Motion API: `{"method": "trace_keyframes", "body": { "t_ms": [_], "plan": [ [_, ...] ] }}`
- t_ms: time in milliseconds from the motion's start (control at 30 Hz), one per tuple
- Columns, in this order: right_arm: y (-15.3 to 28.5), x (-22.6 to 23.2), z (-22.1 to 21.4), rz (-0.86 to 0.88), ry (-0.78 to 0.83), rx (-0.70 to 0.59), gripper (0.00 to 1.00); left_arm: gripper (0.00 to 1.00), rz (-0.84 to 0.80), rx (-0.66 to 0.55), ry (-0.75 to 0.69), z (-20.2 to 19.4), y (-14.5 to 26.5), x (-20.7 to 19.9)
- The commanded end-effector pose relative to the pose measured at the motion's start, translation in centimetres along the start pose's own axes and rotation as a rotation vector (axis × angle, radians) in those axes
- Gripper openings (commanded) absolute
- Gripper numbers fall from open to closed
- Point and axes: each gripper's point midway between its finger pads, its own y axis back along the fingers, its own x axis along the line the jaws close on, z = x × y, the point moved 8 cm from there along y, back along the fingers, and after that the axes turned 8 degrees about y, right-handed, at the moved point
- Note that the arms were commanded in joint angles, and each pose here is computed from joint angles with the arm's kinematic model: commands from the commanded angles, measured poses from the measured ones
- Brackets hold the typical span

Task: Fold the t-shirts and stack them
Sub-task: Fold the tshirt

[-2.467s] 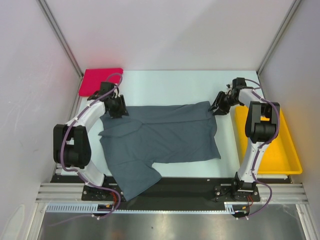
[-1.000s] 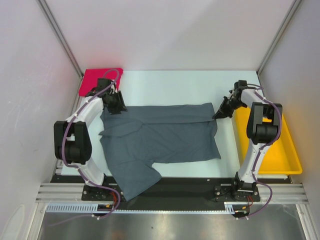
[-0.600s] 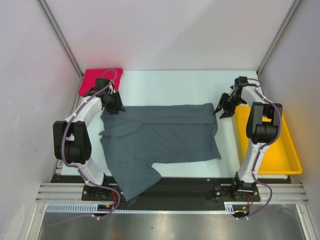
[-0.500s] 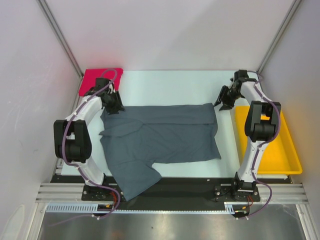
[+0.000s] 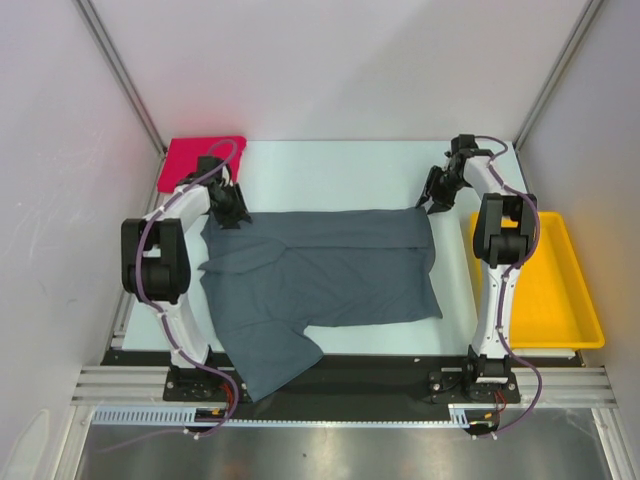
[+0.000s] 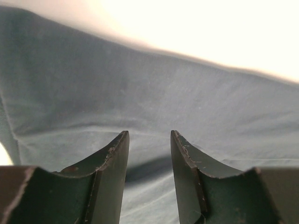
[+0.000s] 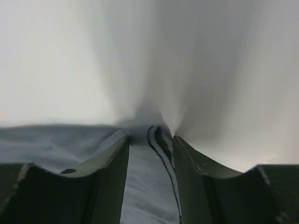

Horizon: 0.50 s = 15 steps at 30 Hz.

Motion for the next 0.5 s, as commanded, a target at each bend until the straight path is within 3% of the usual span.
{"method": "trace_keyframes", "body": {
  "t_ms": [0,133,200,333,467],
  "plan": [
    [0.6,0.2,0.2,-0.018,0.024,0.000,0.48,0.46,-0.051,-0.027,0.049,1.2,-0.3,-0.8],
    [-0.3,-0.2,0.3,-0.024,0.021,-0.011,0.40,0.46,-0.032,-0.004,0.074,0.6,-1.6,-0.2],
    [-0.8,-0.5,0.3,-0.027,0.014,-0.014,0.28,0.46,-0.012,-0.004,0.107,1.2,-2.0,1.0],
    [-1.8,-1.2,0.5,-0.043,-0.012,-0.014,0.12,0.46,-0.007,0.017,0.145,1.1,-3.8,1.7],
    [-1.9,-2.2,1.6,-0.079,-0.027,-0.066,0.08,0.46,-0.016,0.024,0.167,1.4,-5.1,1.8]
  ]
}}
